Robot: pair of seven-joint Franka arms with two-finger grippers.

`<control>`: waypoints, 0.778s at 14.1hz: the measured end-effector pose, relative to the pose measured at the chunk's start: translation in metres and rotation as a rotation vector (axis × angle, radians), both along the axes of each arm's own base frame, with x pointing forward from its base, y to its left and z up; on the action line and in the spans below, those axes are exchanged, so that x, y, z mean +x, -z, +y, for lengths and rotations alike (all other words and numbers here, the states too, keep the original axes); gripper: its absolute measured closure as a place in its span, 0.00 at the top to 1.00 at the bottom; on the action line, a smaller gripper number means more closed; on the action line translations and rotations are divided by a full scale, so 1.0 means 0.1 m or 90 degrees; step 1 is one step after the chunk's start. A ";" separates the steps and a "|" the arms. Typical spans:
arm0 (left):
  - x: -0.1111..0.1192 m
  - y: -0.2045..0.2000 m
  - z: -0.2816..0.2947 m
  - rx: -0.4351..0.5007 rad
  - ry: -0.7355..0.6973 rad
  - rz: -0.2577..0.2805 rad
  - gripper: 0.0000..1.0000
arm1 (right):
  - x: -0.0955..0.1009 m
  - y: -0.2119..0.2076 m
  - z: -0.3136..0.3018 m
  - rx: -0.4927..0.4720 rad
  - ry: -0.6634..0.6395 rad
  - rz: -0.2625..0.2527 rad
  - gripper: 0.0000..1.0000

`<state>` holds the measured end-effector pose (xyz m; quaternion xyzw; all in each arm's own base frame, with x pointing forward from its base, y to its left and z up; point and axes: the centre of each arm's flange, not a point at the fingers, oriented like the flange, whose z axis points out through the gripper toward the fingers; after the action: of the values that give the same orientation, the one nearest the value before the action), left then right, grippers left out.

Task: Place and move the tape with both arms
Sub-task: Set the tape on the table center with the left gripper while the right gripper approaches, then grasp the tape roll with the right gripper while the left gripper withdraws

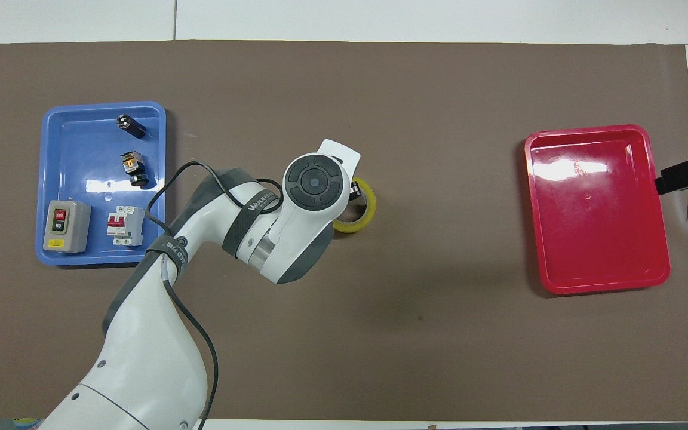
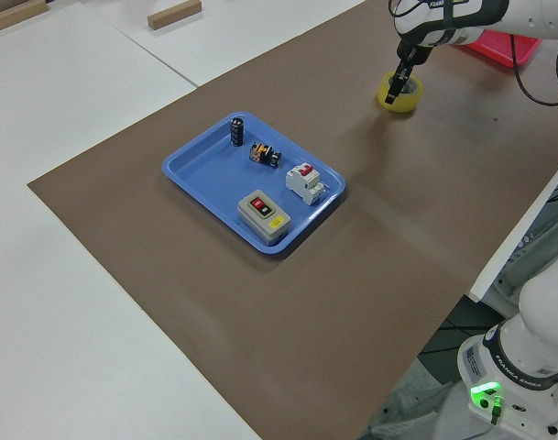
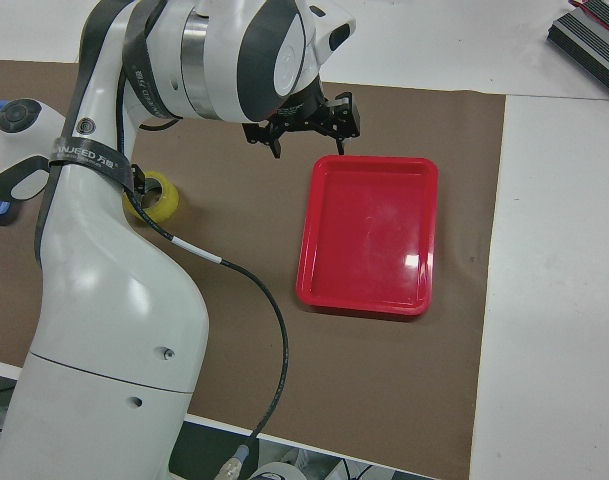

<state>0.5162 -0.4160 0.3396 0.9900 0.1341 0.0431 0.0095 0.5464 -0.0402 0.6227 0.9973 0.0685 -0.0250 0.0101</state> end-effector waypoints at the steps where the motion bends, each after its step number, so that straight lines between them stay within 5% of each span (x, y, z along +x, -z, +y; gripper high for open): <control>1: 0.05 -0.16 0.10 -0.003 -0.008 -0.005 0.86 | 0.00 0.00 0.03 0.000 -0.003 0.000 1.00; 3: 0.13 -0.55 0.47 0.004 -0.004 -0.004 1.00 | 0.00 0.06 0.16 0.003 -0.016 0.004 1.00; 7: 0.26 -1.13 1.63 0.034 0.038 0.035 1.00 | 0.06 0.36 0.90 0.059 0.027 -0.050 1.00; 11: 0.43 -1.58 2.97 0.023 0.075 0.047 1.00 | 0.15 1.11 2.27 0.095 0.015 -0.082 1.00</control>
<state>0.5588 -0.1195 0.4978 0.9971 0.0754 0.0082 -0.0109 0.5612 0.1872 0.5121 0.9956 0.0574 0.0442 -0.0599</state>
